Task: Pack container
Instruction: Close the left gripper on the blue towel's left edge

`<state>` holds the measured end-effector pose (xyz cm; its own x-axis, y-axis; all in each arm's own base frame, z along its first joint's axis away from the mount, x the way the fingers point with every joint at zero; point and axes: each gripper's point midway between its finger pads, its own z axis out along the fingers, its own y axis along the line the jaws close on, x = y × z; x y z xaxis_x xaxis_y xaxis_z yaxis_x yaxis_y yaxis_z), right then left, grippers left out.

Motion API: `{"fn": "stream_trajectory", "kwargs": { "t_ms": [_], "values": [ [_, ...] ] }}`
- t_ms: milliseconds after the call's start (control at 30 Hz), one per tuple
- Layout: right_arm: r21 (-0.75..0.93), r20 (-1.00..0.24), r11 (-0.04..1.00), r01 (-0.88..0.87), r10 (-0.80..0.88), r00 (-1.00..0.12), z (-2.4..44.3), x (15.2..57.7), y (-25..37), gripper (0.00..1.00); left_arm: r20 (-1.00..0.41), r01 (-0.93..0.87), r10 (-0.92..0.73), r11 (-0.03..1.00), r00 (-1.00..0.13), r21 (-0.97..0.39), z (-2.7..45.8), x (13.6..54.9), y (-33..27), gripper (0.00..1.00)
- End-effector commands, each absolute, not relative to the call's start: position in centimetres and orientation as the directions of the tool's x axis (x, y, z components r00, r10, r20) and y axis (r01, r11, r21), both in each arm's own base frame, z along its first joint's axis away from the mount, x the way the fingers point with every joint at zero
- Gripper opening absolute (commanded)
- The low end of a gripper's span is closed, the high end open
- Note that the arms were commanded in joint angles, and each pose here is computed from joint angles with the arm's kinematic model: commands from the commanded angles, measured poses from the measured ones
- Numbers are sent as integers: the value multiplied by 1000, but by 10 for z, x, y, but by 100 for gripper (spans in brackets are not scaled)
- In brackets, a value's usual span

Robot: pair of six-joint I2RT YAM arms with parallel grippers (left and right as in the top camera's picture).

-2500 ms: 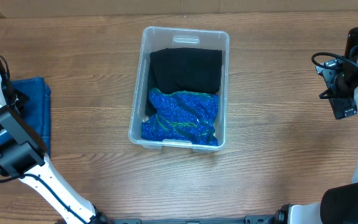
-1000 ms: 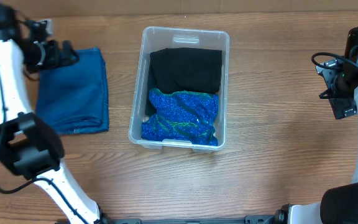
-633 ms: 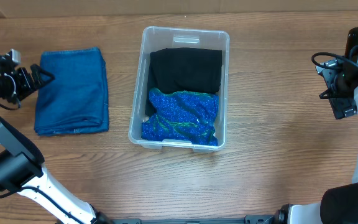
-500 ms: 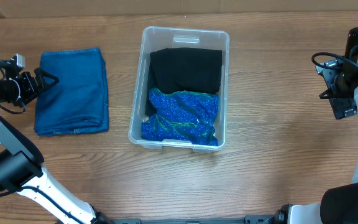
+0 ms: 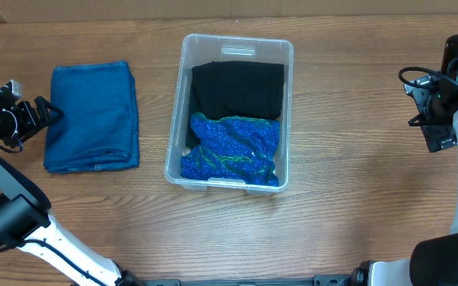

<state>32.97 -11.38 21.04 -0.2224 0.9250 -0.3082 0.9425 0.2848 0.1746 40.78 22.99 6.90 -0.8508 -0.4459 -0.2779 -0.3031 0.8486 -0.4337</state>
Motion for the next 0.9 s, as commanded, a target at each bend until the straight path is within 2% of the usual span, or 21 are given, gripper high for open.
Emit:
{"fn": "stream_trajectory", "kwargs": {
  "t_ms": [0,100,333,867],
  "values": [
    [180,-312,278,944,926,-213,212,330,-115,100,-191,-348,-468,824,-863,-447,34,399,229,100],
    [180,-312,278,944,926,-213,212,330,-115,100,-174,-328,-470,793,-865,-514,20,404,219,100],
    [180,-312,278,944,926,-213,212,330,-115,100,-204,-268,-466,757,-861,-595,27,415,207,100],
    [180,-312,278,944,926,-213,212,330,-115,100,-114,-271,-422,743,-900,-612,-9,413,178,100]
  ]
}}
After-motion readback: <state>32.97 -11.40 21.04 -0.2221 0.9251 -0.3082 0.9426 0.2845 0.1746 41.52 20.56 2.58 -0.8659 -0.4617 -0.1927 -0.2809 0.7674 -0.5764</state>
